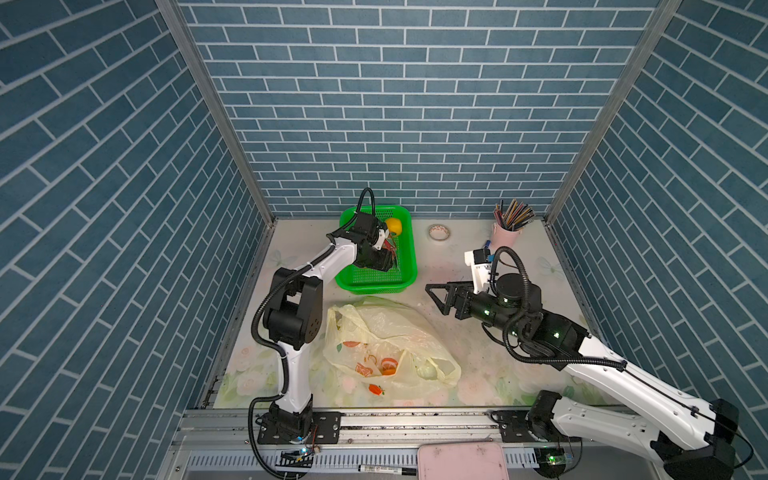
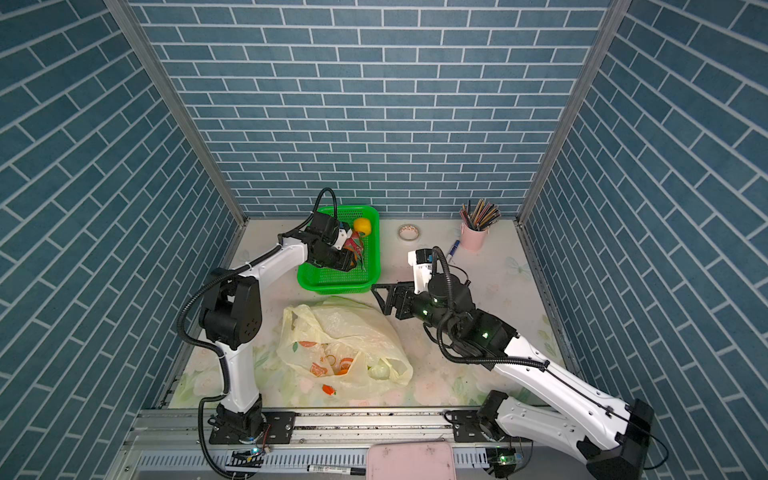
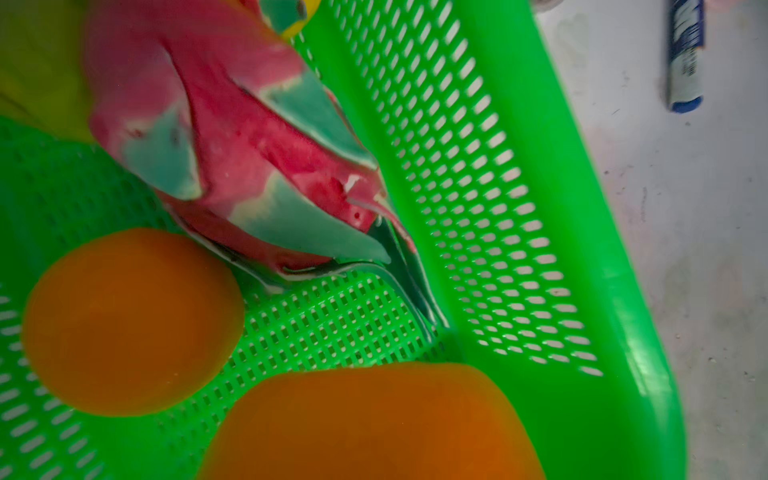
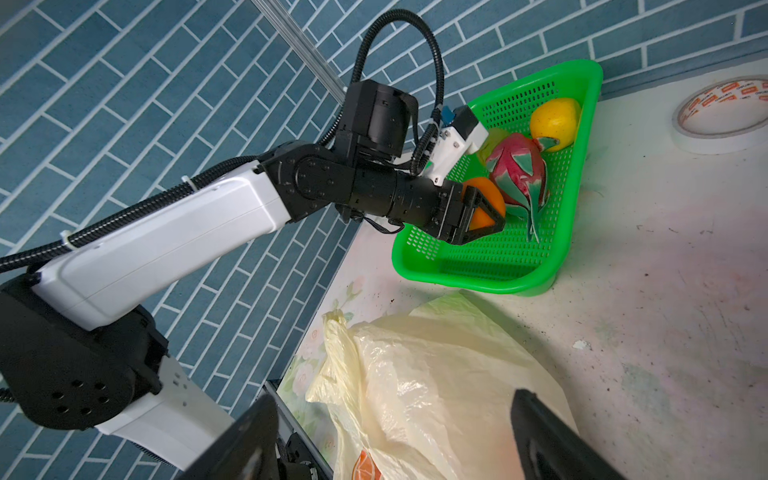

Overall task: Untie the knot of the plastic bag and take out the fruit
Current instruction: 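Carry the orange into the basket with the left gripper while the right withdraws, then release the orange in the basket and raise the left gripper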

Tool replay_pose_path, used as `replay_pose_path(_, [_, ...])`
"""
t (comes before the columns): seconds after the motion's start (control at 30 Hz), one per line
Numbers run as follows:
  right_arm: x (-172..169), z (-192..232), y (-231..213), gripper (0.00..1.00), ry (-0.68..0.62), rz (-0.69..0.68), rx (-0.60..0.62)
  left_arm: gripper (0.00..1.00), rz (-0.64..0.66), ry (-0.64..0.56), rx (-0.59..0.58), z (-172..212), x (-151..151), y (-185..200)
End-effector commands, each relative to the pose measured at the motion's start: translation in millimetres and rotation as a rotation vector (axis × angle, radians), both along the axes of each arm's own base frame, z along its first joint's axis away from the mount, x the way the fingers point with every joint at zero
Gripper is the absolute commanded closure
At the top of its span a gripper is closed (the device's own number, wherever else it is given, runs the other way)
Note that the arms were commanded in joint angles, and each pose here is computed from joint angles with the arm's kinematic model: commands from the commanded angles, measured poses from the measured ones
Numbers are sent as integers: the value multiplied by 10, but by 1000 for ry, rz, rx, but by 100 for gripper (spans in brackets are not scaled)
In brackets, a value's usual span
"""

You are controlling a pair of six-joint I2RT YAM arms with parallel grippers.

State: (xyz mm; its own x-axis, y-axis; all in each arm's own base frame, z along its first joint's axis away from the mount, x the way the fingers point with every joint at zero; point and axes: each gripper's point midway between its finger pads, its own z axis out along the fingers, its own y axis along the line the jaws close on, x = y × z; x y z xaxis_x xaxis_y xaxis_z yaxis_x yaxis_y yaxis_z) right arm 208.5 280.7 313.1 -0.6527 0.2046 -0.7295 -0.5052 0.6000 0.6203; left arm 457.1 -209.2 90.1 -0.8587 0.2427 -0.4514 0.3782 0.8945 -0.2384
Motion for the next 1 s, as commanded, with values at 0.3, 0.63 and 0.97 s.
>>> replay_pose_path(0.3, [-16,17,-116,12,-28,-12,-13,39,5,162,41,-527,-121,17])
replay_pose_path(0.63, [-31,15,-182,12,-26,-30,-4,12,33,116,59,-384,-35,57])
replay_pose_path(0.97, [-66,36,-173,12,-12,-18,17,12,60,-26,37,436,-92,138])
